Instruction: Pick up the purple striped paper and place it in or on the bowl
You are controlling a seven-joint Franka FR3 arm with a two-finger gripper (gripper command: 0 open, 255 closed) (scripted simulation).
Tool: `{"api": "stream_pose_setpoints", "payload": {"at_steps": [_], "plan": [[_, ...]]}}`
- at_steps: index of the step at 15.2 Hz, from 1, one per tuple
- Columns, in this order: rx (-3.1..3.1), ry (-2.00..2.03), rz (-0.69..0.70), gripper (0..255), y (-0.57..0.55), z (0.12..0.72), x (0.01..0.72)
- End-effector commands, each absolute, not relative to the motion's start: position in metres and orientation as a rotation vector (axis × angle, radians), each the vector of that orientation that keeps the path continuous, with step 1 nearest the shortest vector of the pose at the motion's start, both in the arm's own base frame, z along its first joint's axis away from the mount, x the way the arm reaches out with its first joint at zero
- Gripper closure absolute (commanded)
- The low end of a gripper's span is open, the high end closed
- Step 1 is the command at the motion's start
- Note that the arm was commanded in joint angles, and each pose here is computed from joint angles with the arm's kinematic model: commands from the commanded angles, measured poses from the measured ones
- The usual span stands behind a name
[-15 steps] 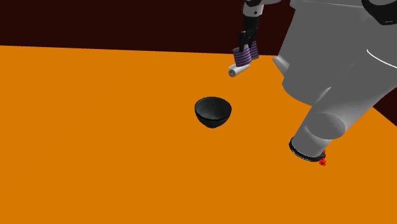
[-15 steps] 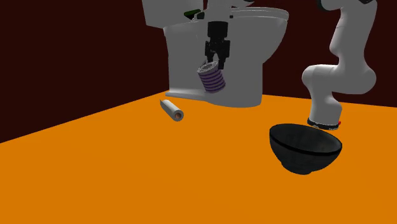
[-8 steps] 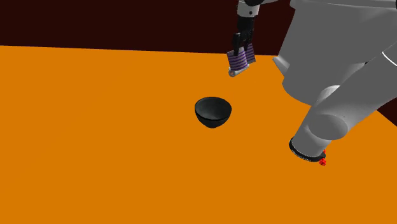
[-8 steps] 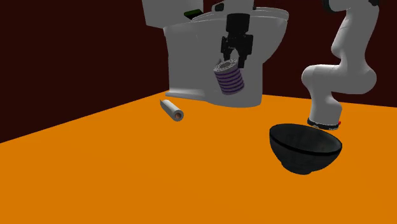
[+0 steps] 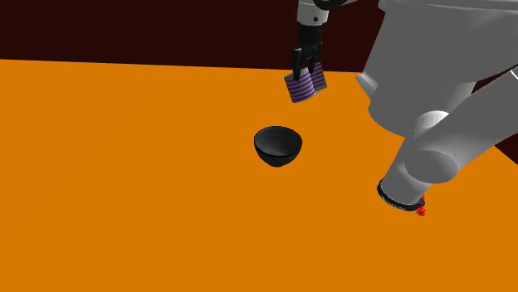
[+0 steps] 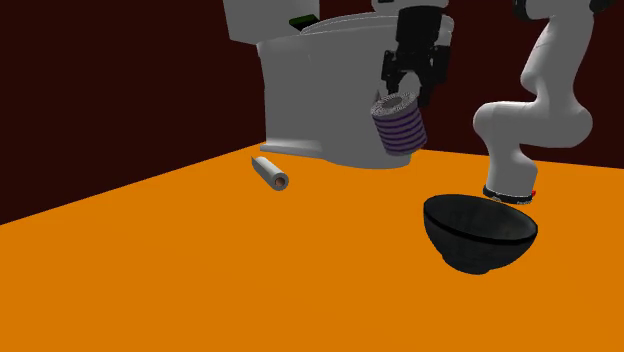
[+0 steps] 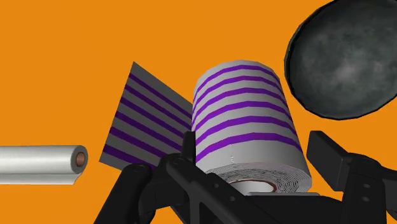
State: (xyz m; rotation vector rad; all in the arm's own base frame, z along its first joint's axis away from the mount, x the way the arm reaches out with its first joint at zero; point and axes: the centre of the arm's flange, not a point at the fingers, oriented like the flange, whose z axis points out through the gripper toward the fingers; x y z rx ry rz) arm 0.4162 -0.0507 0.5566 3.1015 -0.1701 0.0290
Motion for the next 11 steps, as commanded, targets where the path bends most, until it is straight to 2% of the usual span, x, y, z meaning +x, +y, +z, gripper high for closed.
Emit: {"api": "stream_pose_setpoints", "payload": {"at_steps": [1,11], "plan": [[3.101,-0.172,0.03,255,-0.025,0.561,0.411],[3.101,-0.172,0.03,255,0.105,0.572,0.394]]}}
